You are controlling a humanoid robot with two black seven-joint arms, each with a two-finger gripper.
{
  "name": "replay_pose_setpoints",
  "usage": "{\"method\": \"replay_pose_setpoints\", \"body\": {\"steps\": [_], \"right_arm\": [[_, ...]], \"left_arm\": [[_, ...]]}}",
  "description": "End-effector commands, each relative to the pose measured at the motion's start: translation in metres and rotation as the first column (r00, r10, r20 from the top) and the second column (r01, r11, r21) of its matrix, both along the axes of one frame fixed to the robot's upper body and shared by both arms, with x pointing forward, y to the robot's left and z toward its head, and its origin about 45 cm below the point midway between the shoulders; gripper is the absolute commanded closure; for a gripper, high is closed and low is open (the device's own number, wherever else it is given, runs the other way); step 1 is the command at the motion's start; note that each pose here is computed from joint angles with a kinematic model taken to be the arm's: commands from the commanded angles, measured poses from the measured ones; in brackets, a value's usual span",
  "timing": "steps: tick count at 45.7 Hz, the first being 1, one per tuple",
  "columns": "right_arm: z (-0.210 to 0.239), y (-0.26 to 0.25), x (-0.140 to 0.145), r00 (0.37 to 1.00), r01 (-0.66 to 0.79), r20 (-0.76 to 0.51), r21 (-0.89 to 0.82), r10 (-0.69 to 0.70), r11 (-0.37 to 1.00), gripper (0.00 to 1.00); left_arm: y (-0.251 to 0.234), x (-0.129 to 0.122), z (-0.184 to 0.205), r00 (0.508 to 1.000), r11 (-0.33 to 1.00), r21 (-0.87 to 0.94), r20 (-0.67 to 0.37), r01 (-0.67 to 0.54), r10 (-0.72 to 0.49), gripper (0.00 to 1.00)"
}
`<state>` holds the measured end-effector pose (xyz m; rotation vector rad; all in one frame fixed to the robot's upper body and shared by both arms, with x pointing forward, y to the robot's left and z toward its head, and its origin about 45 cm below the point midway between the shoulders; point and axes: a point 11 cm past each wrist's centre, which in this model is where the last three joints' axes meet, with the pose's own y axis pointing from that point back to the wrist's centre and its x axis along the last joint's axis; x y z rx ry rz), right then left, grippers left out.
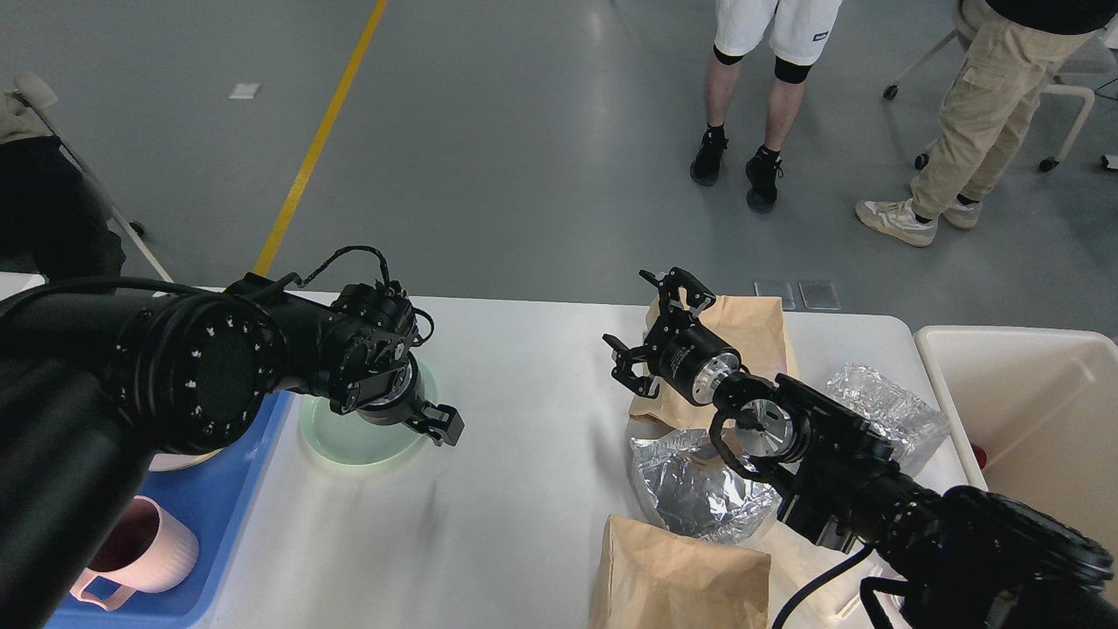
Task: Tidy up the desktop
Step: 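Move the left gripper over the pale green plate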
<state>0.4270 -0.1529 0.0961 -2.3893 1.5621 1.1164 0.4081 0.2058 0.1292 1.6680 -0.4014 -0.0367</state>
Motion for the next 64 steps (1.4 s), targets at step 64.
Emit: {"method": "replay_pose_setpoints", "body": {"steps": [64], "right_arm": [[0.000, 0.000, 0.000, 1.000, -0.001, -0.001, -0.001, 0.001, 1.000, 0.00]], "left_arm": [[0.041, -0.023, -0.056, 0.955, 0.894, 0.358, 0.022, 0.269, -0.296, 0.05]]}}
